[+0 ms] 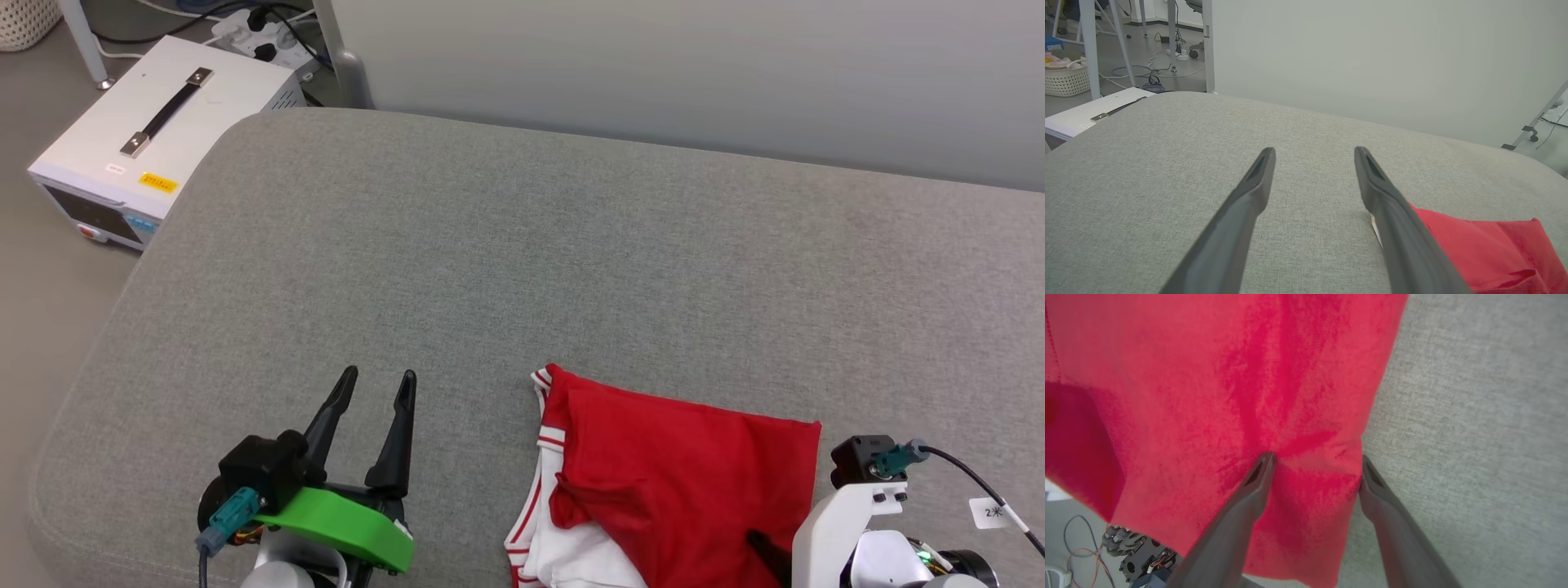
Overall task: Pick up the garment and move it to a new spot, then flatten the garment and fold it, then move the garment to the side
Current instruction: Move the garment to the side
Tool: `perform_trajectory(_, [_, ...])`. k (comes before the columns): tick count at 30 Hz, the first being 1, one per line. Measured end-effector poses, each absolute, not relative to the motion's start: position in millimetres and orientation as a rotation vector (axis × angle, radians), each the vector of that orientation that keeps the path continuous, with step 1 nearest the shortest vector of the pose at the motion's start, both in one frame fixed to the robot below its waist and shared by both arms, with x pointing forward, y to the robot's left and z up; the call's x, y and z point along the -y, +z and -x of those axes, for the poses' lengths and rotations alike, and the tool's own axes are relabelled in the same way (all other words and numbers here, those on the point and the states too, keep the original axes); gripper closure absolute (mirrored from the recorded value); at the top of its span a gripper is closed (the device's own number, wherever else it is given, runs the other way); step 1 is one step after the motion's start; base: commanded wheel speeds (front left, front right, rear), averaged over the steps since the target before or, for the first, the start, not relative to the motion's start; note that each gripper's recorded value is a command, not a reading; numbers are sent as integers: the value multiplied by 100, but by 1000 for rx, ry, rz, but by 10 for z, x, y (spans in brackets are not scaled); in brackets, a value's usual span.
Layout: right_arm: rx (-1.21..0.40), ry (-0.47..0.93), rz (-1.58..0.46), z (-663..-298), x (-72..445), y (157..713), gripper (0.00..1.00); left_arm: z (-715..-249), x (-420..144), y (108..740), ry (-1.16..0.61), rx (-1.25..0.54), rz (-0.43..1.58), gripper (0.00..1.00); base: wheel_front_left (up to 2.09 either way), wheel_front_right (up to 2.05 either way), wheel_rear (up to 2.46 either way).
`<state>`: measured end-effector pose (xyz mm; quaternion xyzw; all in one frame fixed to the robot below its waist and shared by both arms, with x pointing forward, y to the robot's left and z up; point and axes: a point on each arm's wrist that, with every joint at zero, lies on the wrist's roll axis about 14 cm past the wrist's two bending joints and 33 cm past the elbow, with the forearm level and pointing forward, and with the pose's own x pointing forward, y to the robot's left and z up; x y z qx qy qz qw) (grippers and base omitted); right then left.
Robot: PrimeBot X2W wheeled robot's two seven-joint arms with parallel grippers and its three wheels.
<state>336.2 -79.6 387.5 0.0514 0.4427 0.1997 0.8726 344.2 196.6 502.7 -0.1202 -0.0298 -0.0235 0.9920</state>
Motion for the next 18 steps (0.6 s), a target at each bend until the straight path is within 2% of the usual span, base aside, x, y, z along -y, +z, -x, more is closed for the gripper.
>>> perform_trajectory(6, [-1007, 456, -103, -3336, 673, 3694, 0, -3473, -2010, 4981, -32, 44, 236, 0, 0, 0, 0])
perform_trajectory(7, [-1020, 460, -100, -3327, 661, 3659, 20, -3479, -2015, 4975, -30, 42, 235, 0, 0, 0, 0])
perform_trajectory(9, [-1030, 468, -92, -3328, 638, 3627, 89, -3484, -2021, 4958, -28, 36, 234, 0, 0, 0, 0])
perform_trajectory(10, [-1029, 470, -88, -3336, 629, 3617, 100, -3489, -2021, 4951, -28, 34, 234, 0, 0, 0, 0])
perform_trajectory(18, [-930, 492, -35, -3426, 603, 3755, 100, -3492, -1967, 4994, -49, 46, 234, 0, 0, 0, 0])
